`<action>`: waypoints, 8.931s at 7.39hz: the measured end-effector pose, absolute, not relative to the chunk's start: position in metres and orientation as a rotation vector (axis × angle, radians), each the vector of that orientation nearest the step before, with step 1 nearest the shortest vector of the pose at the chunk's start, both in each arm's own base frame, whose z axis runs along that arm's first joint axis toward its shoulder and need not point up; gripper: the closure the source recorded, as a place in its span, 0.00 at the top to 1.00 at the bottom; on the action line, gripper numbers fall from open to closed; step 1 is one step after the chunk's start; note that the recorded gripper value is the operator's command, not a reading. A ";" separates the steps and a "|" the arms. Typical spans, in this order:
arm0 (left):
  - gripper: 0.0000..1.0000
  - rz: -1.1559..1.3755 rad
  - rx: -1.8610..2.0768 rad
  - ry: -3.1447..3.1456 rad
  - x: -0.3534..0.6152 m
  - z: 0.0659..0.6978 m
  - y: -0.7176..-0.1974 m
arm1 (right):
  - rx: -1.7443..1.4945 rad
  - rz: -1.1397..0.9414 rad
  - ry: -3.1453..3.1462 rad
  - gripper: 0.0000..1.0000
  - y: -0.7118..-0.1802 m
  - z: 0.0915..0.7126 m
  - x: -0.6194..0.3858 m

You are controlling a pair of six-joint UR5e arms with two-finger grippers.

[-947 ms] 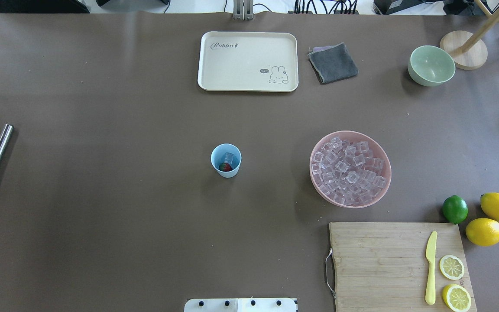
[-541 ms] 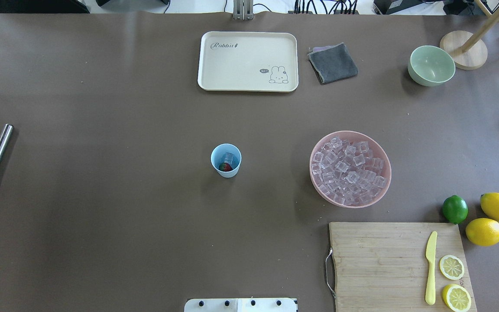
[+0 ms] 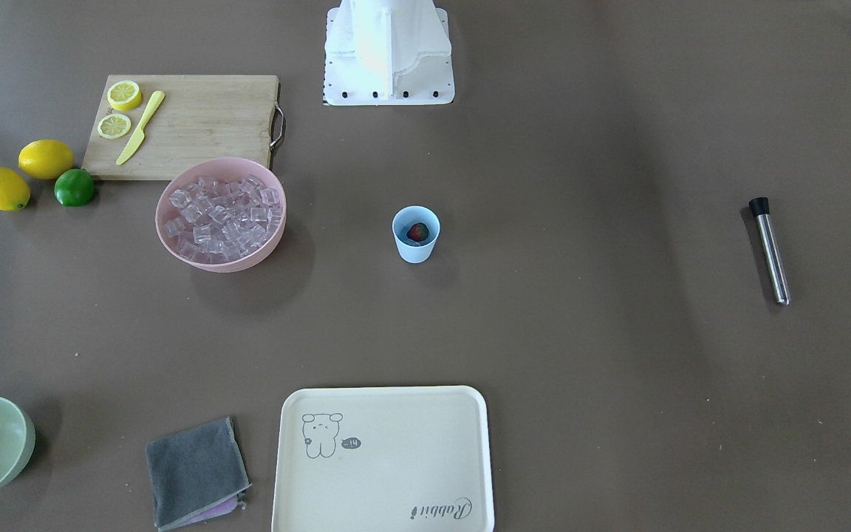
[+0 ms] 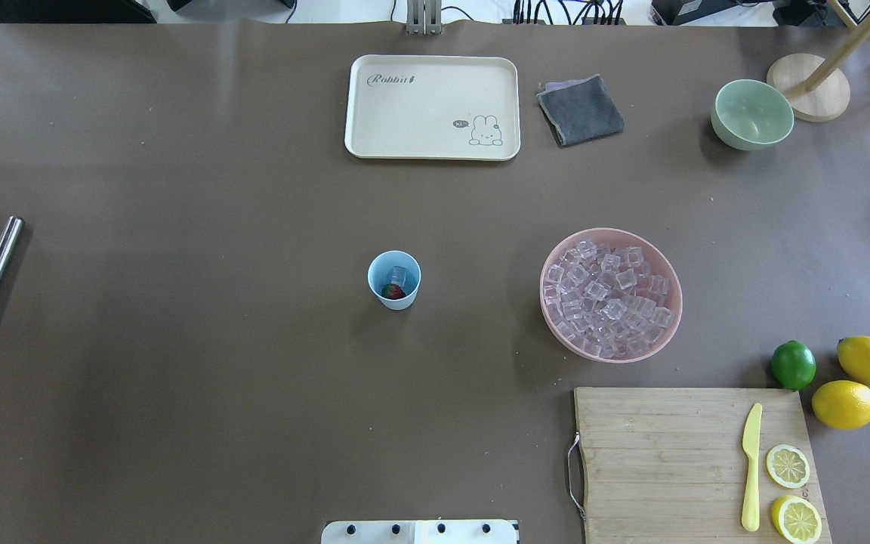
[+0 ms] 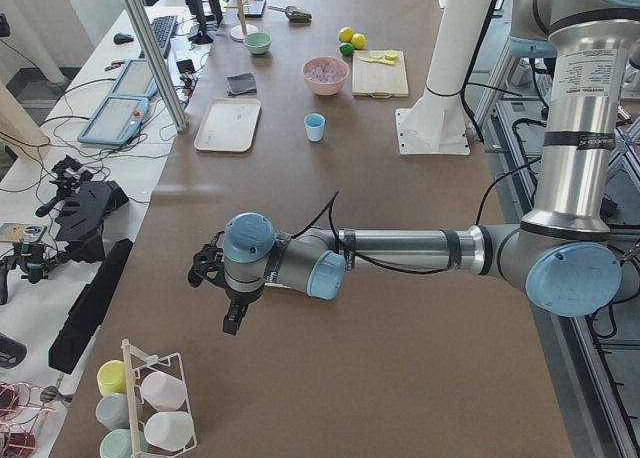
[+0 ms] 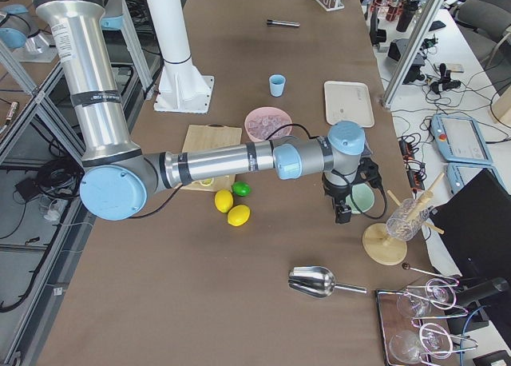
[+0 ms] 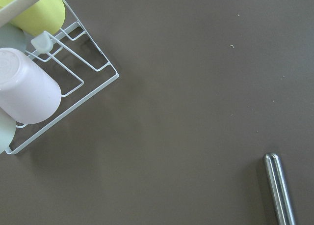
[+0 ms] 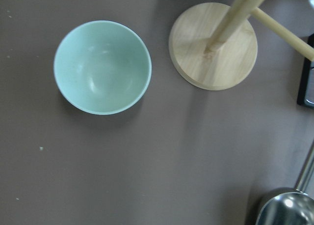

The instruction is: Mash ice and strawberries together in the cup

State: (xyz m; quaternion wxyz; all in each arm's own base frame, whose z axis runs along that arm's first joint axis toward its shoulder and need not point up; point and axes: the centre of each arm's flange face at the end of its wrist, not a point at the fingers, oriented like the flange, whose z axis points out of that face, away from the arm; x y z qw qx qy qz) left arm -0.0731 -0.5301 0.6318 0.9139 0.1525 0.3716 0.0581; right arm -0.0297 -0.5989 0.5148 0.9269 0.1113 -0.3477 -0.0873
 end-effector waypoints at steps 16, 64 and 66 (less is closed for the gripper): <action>0.98 0.093 0.331 0.768 -0.076 0.627 -0.531 | 0.014 0.295 -0.673 0.91 -0.374 0.282 -0.407; 0.98 0.088 0.367 0.769 -0.085 0.615 -0.522 | -0.054 0.231 -0.526 0.28 -0.364 0.302 -0.475; 0.98 0.088 0.367 0.769 -0.085 0.615 -0.522 | -0.058 0.236 -0.528 0.29 -0.374 0.301 -0.467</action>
